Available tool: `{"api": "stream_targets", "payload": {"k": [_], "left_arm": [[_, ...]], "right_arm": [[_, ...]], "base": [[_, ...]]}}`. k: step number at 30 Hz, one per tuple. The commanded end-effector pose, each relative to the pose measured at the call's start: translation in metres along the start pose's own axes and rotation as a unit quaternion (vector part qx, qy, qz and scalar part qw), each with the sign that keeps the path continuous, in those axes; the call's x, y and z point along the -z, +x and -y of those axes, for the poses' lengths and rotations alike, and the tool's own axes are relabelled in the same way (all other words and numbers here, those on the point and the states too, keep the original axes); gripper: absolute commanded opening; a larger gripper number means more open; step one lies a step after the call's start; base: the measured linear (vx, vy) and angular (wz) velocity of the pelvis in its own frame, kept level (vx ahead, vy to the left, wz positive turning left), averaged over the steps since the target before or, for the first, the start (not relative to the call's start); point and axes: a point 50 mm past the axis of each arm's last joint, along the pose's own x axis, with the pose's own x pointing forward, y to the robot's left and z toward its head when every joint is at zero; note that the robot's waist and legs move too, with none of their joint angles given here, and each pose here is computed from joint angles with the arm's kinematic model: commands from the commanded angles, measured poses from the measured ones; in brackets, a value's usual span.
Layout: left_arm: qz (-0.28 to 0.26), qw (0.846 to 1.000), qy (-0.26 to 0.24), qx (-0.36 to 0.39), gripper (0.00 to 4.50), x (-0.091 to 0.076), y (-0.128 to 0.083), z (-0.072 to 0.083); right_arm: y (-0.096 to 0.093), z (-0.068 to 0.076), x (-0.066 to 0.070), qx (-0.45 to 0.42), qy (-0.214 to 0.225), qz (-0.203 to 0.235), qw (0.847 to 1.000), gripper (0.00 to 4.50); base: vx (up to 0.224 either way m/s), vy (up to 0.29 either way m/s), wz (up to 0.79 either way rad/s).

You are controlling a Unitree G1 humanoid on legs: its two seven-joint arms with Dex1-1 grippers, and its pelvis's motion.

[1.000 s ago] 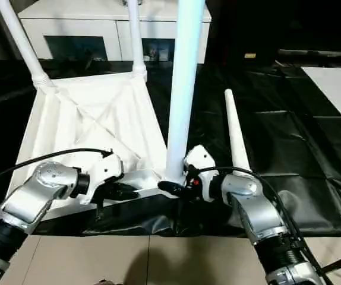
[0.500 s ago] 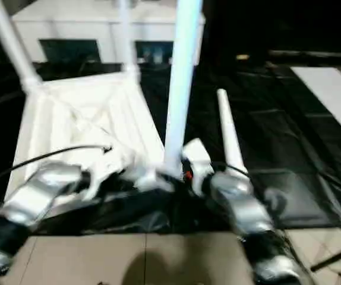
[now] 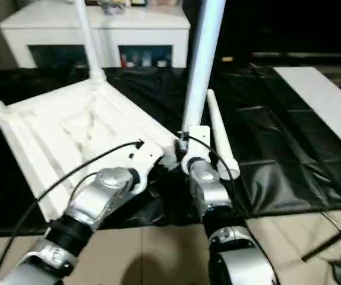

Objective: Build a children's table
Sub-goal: Rotate leg to tighten

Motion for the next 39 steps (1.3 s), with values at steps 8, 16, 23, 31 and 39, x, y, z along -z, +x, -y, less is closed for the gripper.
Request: {"api": "stream_targets", "payload": {"k": [8,16,23,31,39], "left_arm": [[-0.011,0.997,0.061,0.055,0.00,0.010,-0.022,-0.020],[-0.029,0.966,0.112,0.231,0.00,0.023,-0.064,-0.031],[-0.051,0.957,0.106,0.266,0.00,0.025,-0.073,-0.033],[-0.056,0.957,0.111,0.261,0.00,0.027,-0.075,-0.037],[-0.057,0.957,0.109,0.263,0.00,0.028,-0.077,-0.036]], "right_arm": [[-0.012,0.009,-0.022,-0.100,-0.084,0.068,0.989,4.31],[-0.055,0.025,-0.011,-0.337,-0.196,-0.005,0.921,4.31],[-0.064,0.027,-0.003,-0.375,-0.195,-0.039,0.905,4.31],[-0.065,0.025,-0.006,-0.387,-0.192,-0.046,0.901,3.86],[-0.066,0.024,-0.005,-0.396,-0.183,-0.051,0.899,3.08]], "base": [[0.000,0.000,0.00],[0.000,0.000,0.00],[0.047,-0.009,0.11],[0.007,0.002,0.00],[0.000,0.000,0.00]]}}
